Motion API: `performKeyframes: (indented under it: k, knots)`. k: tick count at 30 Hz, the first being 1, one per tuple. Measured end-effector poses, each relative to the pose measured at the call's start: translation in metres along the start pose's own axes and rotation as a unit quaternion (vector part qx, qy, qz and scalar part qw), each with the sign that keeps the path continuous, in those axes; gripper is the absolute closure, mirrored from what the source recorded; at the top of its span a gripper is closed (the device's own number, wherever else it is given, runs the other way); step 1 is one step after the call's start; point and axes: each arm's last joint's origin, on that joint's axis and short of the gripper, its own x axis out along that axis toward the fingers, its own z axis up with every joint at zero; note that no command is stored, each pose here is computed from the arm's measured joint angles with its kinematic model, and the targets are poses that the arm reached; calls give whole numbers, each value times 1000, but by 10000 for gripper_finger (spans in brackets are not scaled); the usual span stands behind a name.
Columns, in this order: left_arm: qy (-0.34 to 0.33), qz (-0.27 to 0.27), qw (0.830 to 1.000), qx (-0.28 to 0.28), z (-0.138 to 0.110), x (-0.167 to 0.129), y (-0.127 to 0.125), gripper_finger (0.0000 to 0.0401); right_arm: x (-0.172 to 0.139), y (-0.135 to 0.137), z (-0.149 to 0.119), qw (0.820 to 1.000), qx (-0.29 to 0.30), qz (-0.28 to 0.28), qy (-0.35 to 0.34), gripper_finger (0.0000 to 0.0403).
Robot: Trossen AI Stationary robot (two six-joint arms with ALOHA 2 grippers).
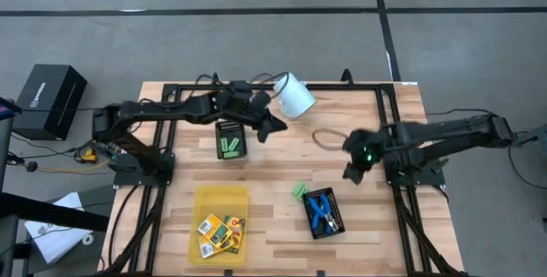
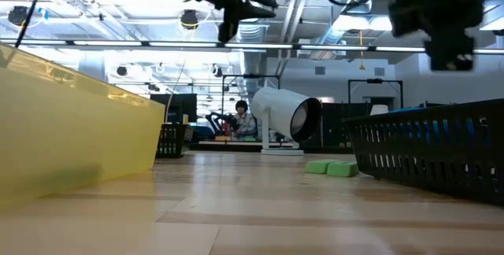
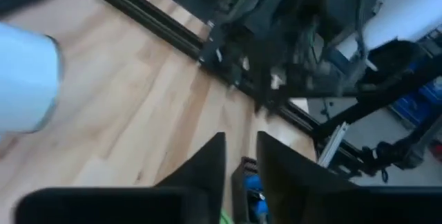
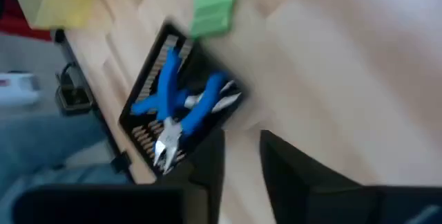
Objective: Pick & Place School Supplies
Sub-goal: Move the bottom black bin to the top right of the table
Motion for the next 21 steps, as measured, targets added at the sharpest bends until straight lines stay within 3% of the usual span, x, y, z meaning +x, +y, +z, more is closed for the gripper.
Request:
performKeyframes:
  k: [5,11,17,21]
  knots:
    - [-2,17,1000,4,7,-19,2,259,40,-4,-8,998,54,31,3,266]
    - [82,61,995,2,-9,-24,13,209,78,2,-12,996,82,31,28,229]
    - [113,68,991,18,-16,-25,12,207,106,7,-14,994,91,28,45,236]
    - [121,71,990,16,-17,-25,13,218,117,5,-14,992,112,15,54,268]
